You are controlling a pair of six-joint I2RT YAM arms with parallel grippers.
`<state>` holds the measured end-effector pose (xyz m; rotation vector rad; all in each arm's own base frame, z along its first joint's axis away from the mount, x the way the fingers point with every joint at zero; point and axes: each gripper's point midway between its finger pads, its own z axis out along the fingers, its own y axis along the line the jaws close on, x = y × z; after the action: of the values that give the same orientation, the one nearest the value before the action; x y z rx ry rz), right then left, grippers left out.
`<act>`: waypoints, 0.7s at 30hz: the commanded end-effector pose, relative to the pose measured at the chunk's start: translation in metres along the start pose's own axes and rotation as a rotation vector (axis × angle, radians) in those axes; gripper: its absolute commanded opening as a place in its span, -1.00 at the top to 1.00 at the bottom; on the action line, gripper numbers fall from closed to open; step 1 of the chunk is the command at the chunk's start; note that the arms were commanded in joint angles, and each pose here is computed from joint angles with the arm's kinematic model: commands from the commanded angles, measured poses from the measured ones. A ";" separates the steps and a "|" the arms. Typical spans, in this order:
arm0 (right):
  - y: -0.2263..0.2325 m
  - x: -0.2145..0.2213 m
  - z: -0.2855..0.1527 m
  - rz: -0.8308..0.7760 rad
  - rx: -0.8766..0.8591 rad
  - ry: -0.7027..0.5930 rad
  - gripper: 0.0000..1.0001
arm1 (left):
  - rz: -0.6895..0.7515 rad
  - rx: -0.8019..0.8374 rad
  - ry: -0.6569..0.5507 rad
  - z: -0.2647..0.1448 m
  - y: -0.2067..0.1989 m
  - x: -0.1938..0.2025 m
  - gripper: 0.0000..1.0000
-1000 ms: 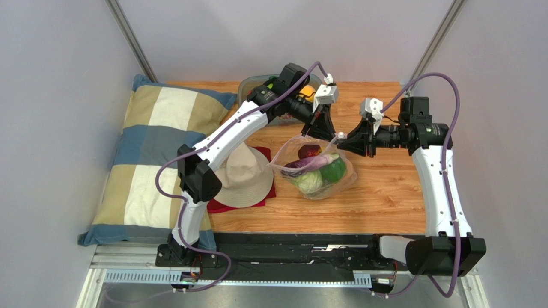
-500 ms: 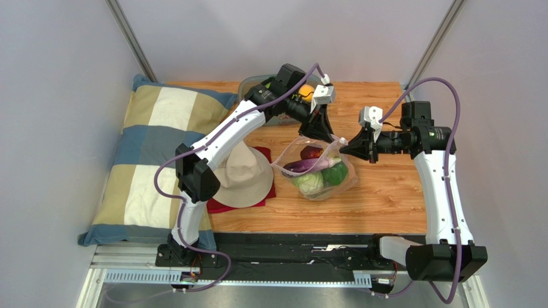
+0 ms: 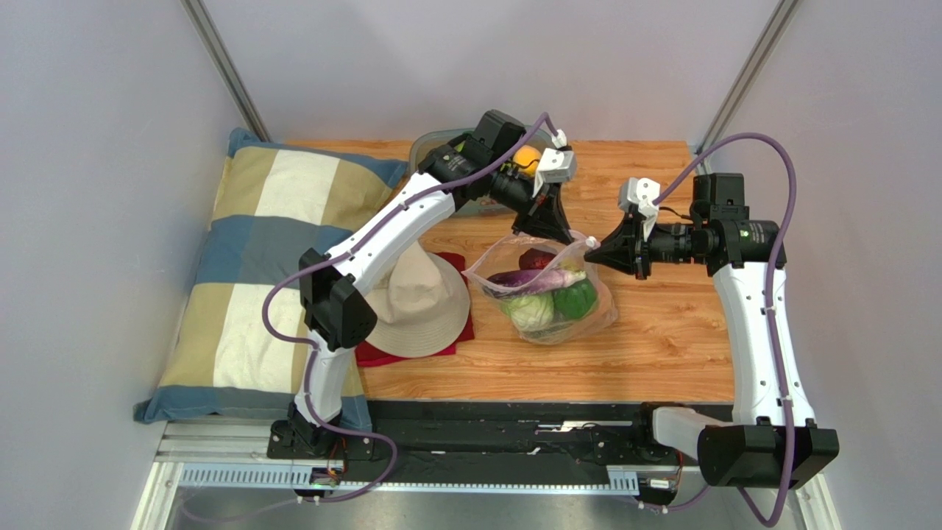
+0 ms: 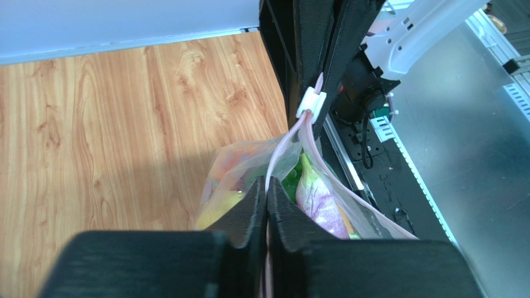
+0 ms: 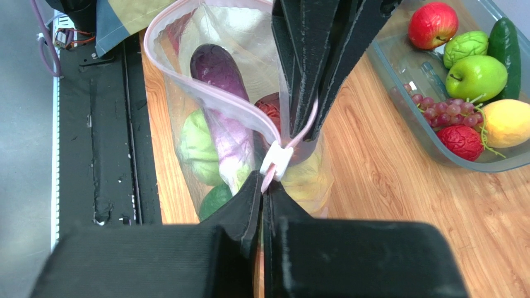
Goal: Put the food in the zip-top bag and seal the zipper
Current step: Zip the zipper food storage bag at the center of the board.
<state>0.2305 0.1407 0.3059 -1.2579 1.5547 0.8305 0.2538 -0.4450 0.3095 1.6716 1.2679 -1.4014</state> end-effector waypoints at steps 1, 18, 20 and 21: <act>-0.004 -0.018 -0.003 -0.065 0.021 -0.035 1.00 | 0.145 -0.063 -0.032 -0.017 -0.014 -0.040 0.51; 0.000 -0.019 -0.003 -0.076 0.030 -0.049 1.00 | 0.162 -0.178 -0.067 0.005 -0.025 -0.072 -0.10; 0.000 -0.019 -0.003 -0.071 0.032 -0.050 1.00 | 0.155 -0.192 -0.065 0.008 -0.023 -0.073 -0.11; 0.000 -0.020 -0.003 -0.075 0.034 -0.053 1.00 | 0.146 -0.194 -0.060 0.010 -0.020 -0.070 -0.11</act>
<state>0.2320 0.1409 0.3095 -1.2412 1.5442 0.8133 0.2270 -0.4605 0.3636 1.5882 1.1935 -1.2318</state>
